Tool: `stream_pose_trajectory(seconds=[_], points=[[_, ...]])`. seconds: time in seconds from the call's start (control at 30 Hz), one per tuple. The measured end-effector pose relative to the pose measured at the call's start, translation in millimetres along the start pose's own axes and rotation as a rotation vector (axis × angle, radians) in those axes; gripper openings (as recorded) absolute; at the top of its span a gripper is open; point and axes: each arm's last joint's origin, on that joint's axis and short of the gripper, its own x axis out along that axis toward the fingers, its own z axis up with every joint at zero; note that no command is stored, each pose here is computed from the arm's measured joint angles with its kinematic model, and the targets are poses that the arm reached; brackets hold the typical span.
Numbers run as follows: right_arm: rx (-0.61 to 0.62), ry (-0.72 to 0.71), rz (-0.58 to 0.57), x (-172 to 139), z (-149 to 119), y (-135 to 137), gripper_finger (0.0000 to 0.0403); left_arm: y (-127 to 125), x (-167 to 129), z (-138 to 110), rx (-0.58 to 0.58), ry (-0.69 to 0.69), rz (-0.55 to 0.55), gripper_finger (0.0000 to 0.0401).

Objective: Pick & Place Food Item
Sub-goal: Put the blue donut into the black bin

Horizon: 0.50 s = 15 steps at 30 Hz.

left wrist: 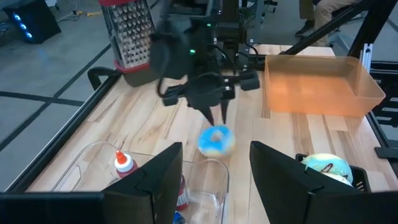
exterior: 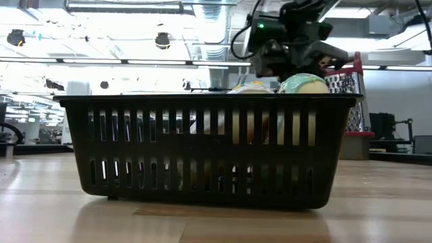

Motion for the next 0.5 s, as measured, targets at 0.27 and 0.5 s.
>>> stream_pose_trajectory(seconds=[0.27,0.5], points=[[0.089,-0.028,0.012,20.3,-7.9,31.4,0.0103,-3.7,-1.9,0.8,-0.002,-0.014,-0.020,0.0182],[0.259,-0.137,-0.202,-1.0,-5.6,36.2,0.0103,-6.6,-3.7,0.2,0.003,-0.015,-0.034,0.0182]])
